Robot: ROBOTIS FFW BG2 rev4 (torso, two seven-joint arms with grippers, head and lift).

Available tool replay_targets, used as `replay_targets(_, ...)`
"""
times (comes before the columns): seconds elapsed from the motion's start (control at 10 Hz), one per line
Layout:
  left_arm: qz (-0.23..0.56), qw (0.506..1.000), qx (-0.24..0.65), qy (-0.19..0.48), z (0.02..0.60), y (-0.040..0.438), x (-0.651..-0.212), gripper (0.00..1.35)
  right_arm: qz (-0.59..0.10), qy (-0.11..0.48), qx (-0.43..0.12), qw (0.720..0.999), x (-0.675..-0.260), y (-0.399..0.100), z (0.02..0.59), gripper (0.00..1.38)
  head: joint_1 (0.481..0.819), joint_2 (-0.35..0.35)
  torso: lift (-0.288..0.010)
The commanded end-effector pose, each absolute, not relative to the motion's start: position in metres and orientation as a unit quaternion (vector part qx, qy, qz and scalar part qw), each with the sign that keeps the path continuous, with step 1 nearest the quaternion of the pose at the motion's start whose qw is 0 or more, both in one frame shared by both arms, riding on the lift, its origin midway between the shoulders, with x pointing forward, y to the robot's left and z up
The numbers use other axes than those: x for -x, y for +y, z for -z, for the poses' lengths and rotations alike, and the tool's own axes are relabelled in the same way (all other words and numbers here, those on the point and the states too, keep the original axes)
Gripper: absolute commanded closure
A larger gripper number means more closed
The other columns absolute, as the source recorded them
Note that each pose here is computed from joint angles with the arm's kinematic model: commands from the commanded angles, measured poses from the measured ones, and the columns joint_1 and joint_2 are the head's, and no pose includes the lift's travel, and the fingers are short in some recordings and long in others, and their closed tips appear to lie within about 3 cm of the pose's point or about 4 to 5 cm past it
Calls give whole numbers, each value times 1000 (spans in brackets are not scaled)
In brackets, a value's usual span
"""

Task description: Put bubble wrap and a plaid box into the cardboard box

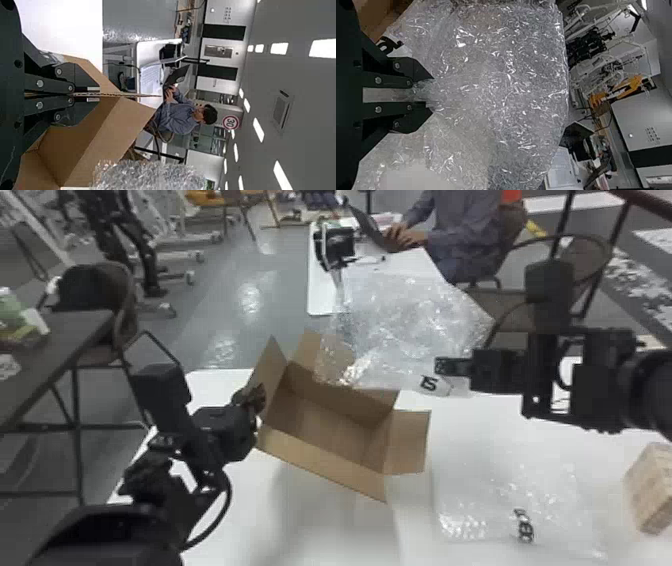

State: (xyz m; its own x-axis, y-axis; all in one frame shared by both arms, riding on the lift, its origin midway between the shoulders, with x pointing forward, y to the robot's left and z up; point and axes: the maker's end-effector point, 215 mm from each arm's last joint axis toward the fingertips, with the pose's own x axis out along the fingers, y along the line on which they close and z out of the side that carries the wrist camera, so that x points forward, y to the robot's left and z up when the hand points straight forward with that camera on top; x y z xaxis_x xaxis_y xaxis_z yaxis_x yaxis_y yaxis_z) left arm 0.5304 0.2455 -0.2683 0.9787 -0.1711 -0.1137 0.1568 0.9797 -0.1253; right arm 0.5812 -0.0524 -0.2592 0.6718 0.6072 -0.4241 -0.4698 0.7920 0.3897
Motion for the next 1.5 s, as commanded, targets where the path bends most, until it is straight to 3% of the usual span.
replay_targets(0.0,85,993,57,63,269,243,-531,1225,-332,284,-155,886,-575,-20,267,1053,616,181,-110)
replay_targets(0.3,84,993,55,63,269,242,-532,1225,-382,322,-213,840,-554,25,291,1055,630,240,-110)
replay_targets(0.6,84,993,53,60,267,242,-533,1225,-396,356,-242,811,-541,44,319,1055,650,275,-110)
replay_targets(1.4,85,993,53,58,266,241,-534,1225,-396,414,-246,782,-527,69,390,1055,695,309,-110)
